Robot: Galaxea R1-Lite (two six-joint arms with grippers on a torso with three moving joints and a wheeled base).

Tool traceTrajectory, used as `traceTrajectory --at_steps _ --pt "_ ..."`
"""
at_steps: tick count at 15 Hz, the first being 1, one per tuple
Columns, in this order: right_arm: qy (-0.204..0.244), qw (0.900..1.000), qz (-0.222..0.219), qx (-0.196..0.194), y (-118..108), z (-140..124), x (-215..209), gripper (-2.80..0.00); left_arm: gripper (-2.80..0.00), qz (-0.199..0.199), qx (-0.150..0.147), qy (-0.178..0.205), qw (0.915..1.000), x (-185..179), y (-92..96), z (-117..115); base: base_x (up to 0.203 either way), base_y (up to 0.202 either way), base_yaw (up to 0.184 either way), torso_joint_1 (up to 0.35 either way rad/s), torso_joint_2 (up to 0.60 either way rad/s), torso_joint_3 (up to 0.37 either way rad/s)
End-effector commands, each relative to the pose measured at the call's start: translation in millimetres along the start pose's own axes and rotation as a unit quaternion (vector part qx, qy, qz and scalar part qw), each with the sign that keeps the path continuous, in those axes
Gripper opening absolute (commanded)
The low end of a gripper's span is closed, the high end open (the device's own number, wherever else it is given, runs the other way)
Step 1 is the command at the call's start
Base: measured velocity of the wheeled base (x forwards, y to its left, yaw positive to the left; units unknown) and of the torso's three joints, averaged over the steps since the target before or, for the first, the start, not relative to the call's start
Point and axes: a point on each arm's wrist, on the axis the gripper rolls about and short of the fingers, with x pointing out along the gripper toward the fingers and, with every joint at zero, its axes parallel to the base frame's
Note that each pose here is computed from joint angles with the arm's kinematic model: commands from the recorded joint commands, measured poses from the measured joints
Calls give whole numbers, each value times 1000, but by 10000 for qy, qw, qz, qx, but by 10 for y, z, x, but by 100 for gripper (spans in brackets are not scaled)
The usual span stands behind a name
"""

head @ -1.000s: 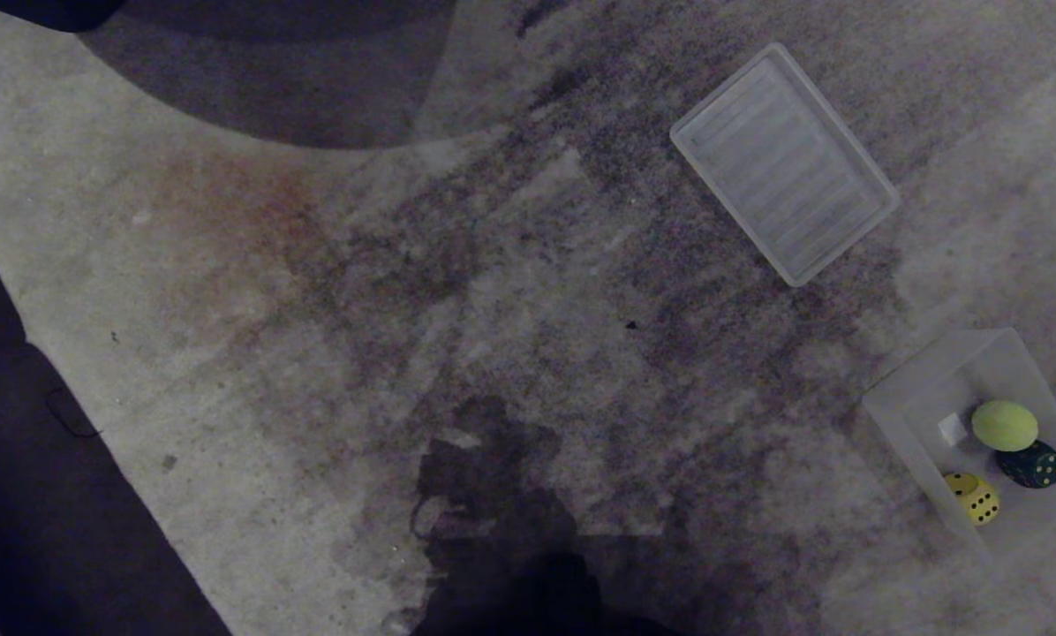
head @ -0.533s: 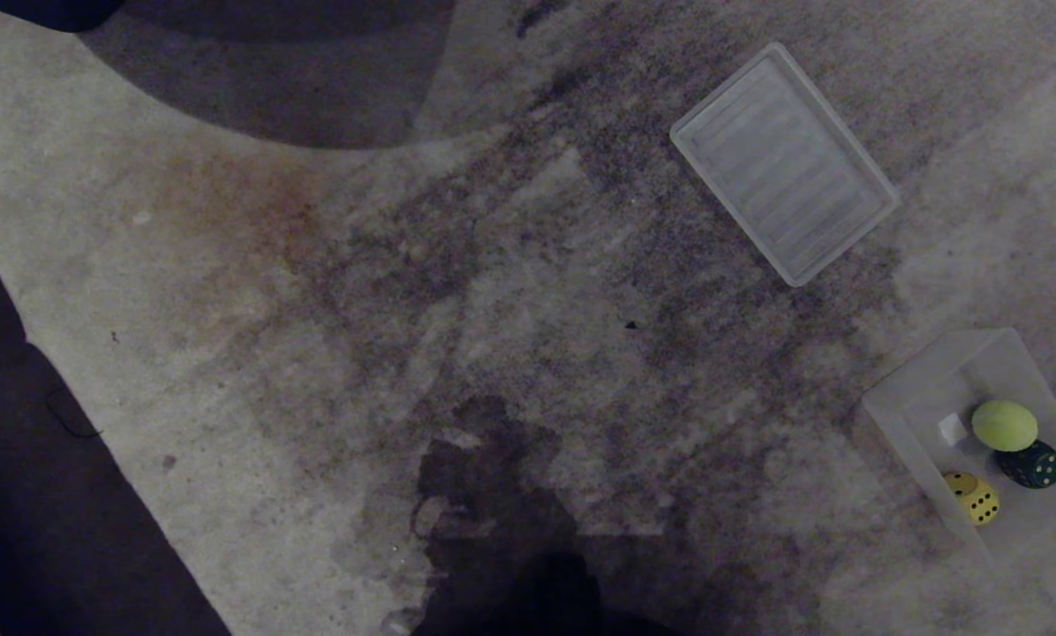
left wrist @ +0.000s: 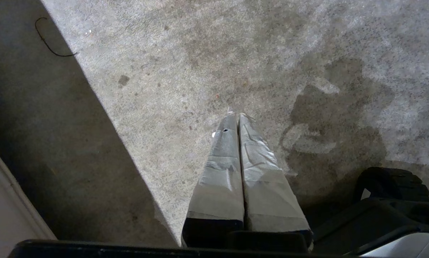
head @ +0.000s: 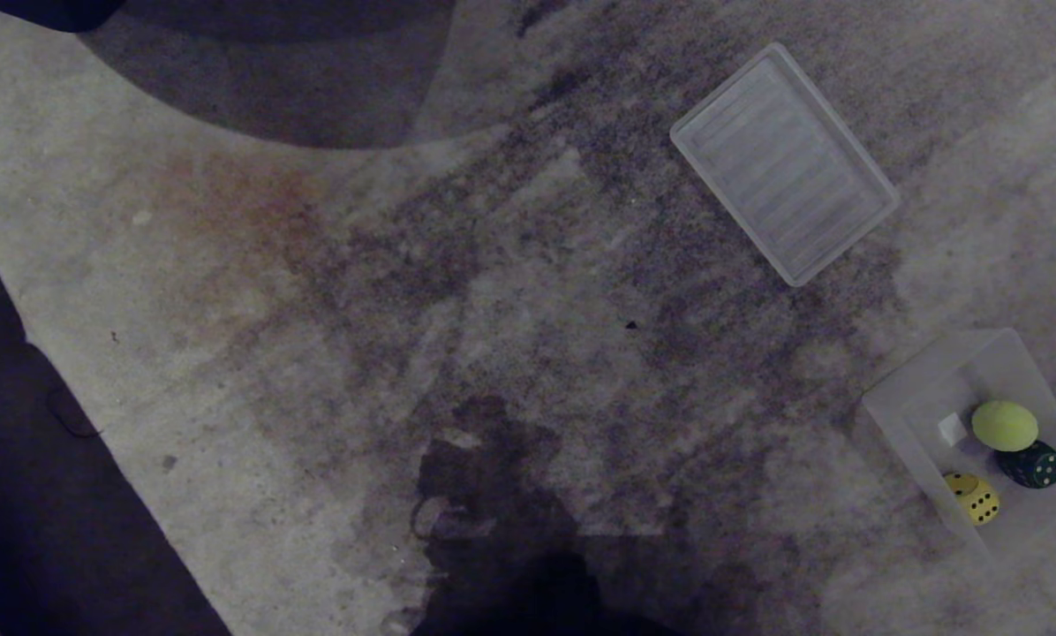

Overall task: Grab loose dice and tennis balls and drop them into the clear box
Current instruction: Put the toys in the box

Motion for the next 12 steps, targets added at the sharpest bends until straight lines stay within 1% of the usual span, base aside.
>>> traceTrajectory --at_steps 1,6,7,8,12 --pt "48 10000 5 4 0 -20 8 -280 -280 1 -10 8 10000 1 0 -4 0 0 0 0 0 0" --pt "56 10000 1 12 -1 -22 8 -280 -280 1 -10 8 10000 1 0 -4 0 0 0 0 0 0" --pt "56 10000 4 12 -1 -22 8 -280 -280 1 -10 8 10000 1 0 -4 1 0 -73 2 -2 6" --pt "56 10000 -2 12 0 -22 8 -280 -280 1 -10 8 10000 1 0 -4 4 5 -107 6 3 11" --pt "56 10000 -2 12 0 -22 8 -280 -280 8 -25 7 10000 1 1 -4 3 9 -163 3 3 3"
